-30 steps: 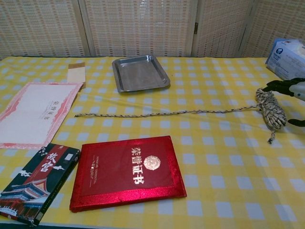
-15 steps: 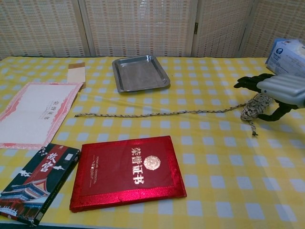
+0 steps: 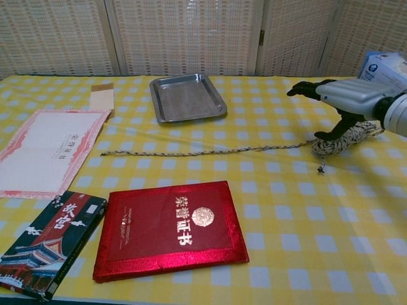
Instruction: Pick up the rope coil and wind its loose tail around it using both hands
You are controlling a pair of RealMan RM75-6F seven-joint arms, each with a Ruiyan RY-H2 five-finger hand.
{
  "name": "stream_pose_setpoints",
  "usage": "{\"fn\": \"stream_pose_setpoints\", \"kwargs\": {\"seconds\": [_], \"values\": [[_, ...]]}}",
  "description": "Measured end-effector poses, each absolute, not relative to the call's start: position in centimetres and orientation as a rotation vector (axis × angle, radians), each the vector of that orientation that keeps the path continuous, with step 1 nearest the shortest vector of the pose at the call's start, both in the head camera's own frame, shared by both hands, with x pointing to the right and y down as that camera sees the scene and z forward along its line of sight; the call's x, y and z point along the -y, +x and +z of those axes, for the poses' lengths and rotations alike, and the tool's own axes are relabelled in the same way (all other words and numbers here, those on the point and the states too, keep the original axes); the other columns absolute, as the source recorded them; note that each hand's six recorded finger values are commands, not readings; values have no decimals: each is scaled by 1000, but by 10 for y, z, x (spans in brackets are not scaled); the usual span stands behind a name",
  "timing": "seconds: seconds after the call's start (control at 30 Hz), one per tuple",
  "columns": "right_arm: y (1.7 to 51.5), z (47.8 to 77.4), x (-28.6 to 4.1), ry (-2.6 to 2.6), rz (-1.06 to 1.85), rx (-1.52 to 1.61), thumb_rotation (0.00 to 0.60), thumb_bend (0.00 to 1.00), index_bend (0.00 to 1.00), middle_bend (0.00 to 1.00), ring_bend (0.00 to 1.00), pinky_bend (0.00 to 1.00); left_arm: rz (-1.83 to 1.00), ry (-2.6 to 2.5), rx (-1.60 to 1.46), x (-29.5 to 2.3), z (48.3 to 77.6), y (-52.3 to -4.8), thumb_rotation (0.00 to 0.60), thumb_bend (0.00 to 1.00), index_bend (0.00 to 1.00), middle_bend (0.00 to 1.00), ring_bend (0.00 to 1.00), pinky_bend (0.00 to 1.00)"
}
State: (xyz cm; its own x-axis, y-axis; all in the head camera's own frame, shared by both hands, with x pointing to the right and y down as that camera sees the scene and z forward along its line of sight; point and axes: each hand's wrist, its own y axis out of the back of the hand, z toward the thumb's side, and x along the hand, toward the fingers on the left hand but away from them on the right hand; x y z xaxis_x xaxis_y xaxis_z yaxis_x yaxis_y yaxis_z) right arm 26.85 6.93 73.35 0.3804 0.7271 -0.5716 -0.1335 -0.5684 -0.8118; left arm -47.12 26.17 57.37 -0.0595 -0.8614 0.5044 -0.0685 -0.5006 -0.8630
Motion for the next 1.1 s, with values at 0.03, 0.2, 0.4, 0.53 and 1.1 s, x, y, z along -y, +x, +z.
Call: {"fn": "stream_pose_setpoints", "kwargs": {"seconds": [0.03, 0.2, 0.4, 0.53, 1.1], "values": [[273, 729, -68, -1808, 1298, 526, 600, 387, 0, 53, 118, 0, -1623, -1594, -1007, -262, 574, -471, 600, 152, 0, 0, 0, 0], [313, 711, -61, -1773, 1360, 533, 600, 388, 0, 70, 134, 5, -1604, -1617, -1006, -262, 573, -466, 600, 152, 0, 0, 0, 0], [341, 722, -63, -1746, 1457, 455, 600, 388, 47, 102, 159, 5, -1578, -1649, -1000, -262, 570, -459, 600, 152, 0, 0, 0, 0], [348, 734, -62, -1725, 1493, 419, 600, 388, 91, 126, 182, 5, -1579, -1651, -995, -263, 568, -458, 600, 152, 0, 0, 0, 0], [345, 773, -59, -1736, 1543, 380, 600, 387, 301, 237, 275, 34, -1599, -1663, -984, -265, 572, -459, 600, 152, 0, 0, 0, 0]]}}
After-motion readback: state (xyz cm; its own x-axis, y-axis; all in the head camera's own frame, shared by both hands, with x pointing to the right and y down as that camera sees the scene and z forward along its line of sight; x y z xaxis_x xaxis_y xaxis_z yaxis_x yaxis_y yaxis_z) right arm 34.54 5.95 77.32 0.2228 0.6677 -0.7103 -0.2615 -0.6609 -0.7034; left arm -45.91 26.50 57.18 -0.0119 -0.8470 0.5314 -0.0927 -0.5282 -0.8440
